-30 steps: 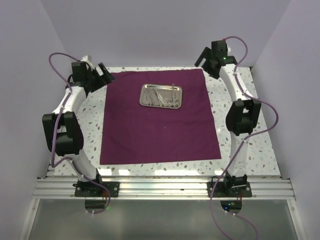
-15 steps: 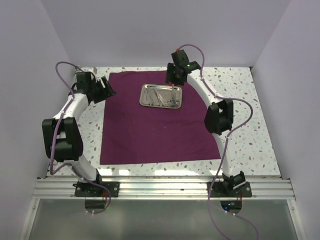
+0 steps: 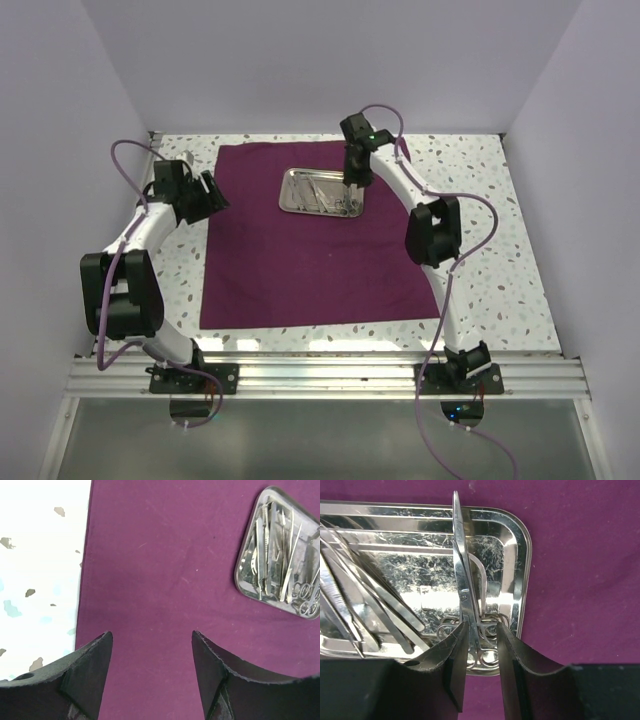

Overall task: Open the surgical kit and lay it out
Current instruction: Pick up the medical item from the container.

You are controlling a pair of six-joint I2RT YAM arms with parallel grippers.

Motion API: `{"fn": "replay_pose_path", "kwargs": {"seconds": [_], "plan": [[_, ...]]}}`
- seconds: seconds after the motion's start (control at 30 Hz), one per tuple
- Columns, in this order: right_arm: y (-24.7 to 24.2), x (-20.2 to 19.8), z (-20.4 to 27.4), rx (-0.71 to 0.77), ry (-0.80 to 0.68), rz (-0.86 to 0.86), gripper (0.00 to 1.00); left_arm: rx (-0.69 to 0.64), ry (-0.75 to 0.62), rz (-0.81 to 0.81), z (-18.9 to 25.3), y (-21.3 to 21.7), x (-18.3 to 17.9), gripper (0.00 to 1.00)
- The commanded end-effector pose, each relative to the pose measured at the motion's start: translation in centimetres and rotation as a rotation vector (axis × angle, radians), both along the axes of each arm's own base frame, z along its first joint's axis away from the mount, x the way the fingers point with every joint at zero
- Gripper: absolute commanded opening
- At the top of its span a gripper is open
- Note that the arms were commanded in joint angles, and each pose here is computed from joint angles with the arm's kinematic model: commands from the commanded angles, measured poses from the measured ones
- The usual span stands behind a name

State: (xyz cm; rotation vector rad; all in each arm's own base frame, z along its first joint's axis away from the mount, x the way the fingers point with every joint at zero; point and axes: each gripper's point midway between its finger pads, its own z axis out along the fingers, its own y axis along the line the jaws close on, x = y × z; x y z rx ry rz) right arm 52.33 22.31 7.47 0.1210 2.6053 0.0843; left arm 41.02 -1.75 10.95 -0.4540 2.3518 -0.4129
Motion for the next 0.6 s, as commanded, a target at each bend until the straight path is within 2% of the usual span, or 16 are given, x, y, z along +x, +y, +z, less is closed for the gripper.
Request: {"fn": "replay_pose_path", "kwargs": {"seconds": [0.0, 0.57], "plan": [[-0.2, -0.7, -1.1, -0.062, 0.024, 0.03, 0.33, 0.018, -0.042, -0.006, 1.0, 0.1, -0.1, 0.68], [1.8, -1.9, -3.5, -0.083, 0.071, 0.091, 0.37, 0.017, -0.032, -0.014, 0.3, 0.0, -0.2, 0.67]]}}
